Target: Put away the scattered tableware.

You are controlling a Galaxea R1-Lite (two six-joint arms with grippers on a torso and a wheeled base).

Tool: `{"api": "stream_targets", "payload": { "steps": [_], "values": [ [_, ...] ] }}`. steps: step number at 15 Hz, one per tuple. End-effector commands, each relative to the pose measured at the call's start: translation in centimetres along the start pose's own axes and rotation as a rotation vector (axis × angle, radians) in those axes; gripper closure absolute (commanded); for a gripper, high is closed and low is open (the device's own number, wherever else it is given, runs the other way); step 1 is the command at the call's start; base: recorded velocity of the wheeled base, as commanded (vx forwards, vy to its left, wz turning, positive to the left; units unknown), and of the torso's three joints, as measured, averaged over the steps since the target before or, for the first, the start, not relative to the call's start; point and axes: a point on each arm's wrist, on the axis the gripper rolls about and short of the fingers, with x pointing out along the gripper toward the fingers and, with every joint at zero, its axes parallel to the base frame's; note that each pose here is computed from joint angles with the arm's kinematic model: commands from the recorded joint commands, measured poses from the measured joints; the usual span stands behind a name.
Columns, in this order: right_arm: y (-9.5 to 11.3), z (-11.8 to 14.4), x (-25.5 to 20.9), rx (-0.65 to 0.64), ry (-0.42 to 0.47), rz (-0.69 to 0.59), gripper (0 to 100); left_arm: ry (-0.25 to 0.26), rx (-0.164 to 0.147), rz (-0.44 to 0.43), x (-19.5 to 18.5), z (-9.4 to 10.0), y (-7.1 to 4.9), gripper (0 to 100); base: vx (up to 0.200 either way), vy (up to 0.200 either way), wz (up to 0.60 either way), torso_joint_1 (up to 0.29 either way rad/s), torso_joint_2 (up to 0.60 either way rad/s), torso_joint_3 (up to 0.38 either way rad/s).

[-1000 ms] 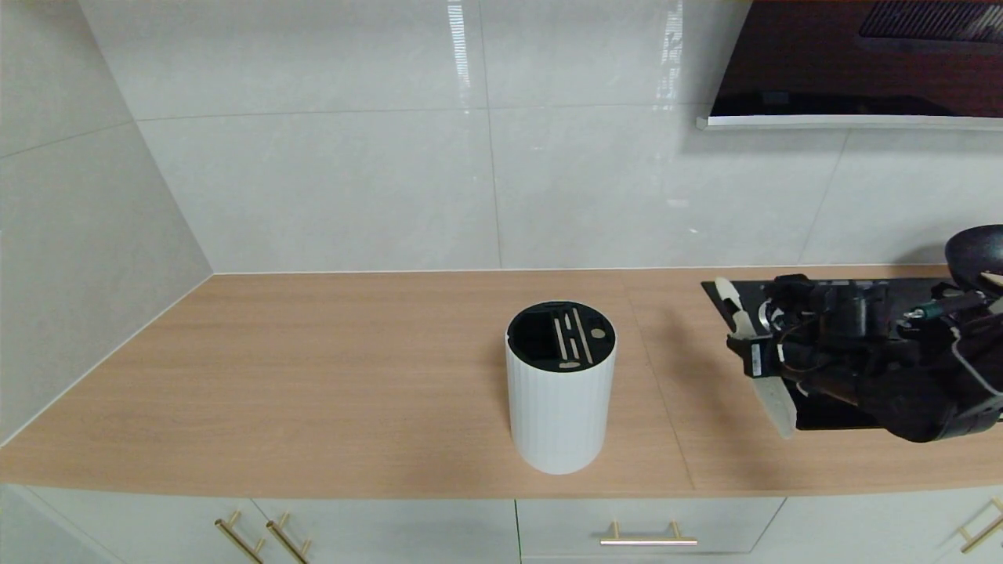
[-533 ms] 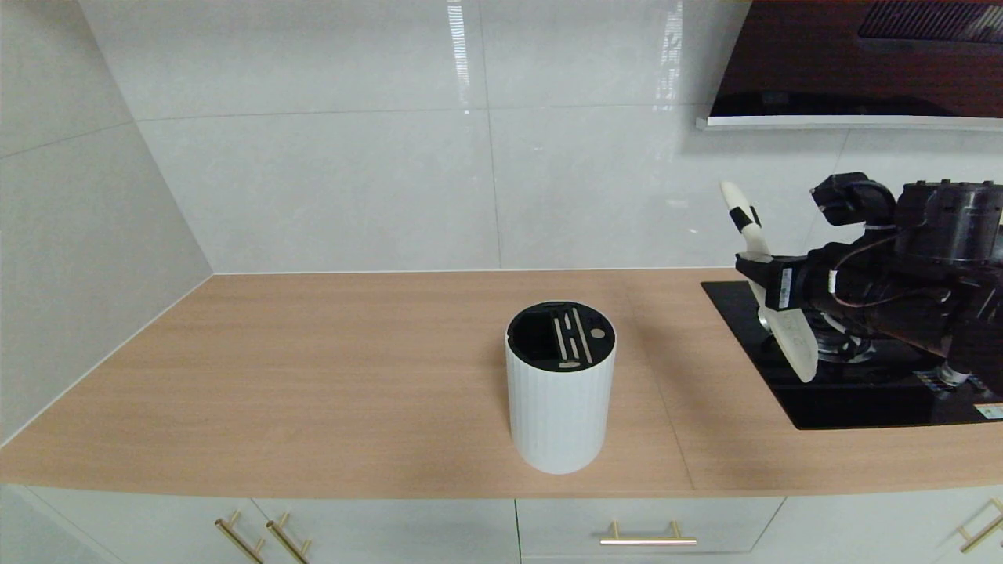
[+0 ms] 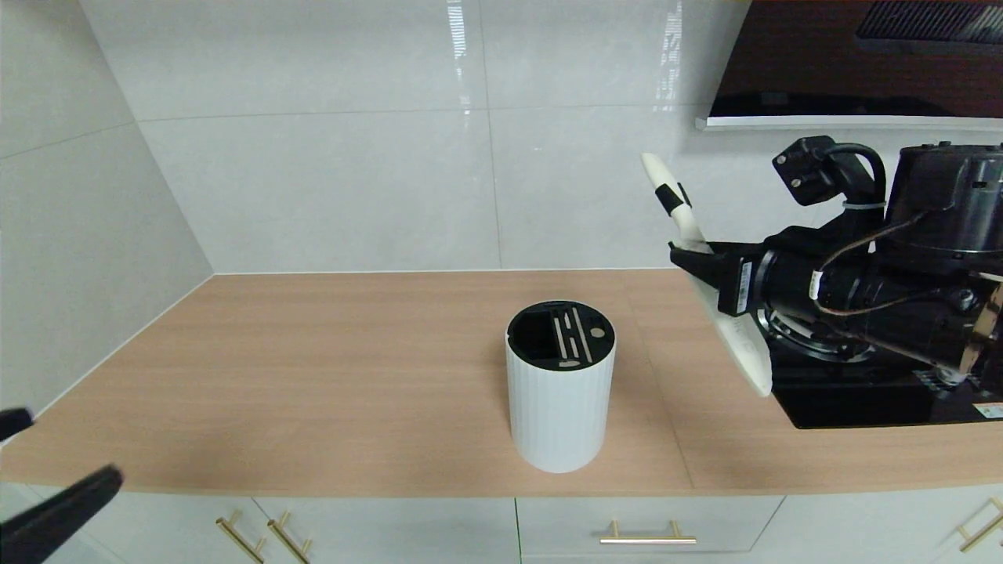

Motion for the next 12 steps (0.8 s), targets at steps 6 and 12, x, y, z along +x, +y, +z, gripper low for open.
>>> {"api": "stream_targets", "payload": {
  "steps": [6,12],
  "values": [
    [5.8,-1.9,-0.5,-0.028,0.076,0.175,100,-0.004,-0.401,-0.439,21.6,3.4,-3.5,0,0.000,0.000,0.00,0.000,0.00,0.000],
    [9.8,-1.6,-0.5,0.013,0.057,0.093,100,0.082,-0.638,-0.536,23.1,3.7,-6.3,0,0.000,0.000,0.00,0.000,0.00,0.000]
  ]
}}
